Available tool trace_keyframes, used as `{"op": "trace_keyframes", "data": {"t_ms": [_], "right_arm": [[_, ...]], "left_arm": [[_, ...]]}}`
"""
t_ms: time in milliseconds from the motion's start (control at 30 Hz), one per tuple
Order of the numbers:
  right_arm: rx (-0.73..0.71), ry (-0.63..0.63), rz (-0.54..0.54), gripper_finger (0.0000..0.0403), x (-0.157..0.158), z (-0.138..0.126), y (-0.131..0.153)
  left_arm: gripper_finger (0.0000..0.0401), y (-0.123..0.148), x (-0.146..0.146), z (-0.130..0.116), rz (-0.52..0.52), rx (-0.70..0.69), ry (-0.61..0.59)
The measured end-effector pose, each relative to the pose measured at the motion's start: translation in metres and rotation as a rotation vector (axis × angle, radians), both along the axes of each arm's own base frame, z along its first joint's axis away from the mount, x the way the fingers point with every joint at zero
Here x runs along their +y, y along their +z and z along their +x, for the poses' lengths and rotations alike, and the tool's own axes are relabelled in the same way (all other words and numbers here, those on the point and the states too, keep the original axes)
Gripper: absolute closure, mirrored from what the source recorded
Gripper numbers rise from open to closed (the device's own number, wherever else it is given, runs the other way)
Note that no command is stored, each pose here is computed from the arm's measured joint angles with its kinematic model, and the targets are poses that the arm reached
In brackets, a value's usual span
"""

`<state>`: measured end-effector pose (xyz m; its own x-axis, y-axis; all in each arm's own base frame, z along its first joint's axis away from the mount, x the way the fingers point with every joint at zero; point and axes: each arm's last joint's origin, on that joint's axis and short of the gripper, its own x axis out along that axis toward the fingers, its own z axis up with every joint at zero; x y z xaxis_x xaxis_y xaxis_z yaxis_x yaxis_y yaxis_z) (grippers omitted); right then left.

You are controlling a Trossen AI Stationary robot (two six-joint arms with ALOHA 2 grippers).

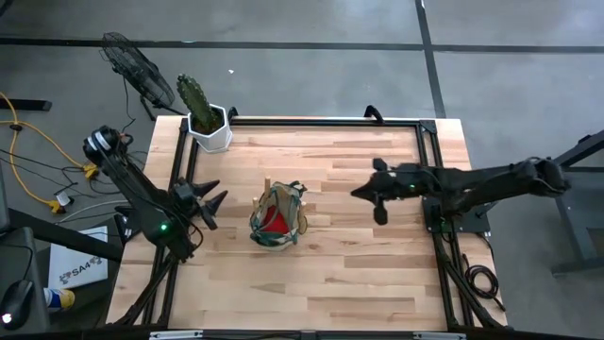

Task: Pick & Place Garden tools in Gardening bag
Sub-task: Return to Home Position

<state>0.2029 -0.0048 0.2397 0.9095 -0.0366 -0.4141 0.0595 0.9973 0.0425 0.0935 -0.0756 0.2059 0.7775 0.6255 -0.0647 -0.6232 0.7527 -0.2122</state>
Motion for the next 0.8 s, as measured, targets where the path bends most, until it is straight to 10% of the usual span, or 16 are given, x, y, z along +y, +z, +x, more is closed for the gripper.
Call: {"op": "trace_keyframes", "data": {"t_ms": [400, 800], "right_arm": [[-0.179, -0.044, 0.113, 0.0399, 0.001, -0.050, -0.063], [-0.178, -0.020, 0.102, 0.0399, 0.001, -0.050, -0.064]], "left_arm": [[0.0195, -0.032, 0.010, -0.007, -0.025, -0.101, -0.024], [0.0195, 0.003, -0.025, 0.004, -0.006, -0.087, -0.113]]}}
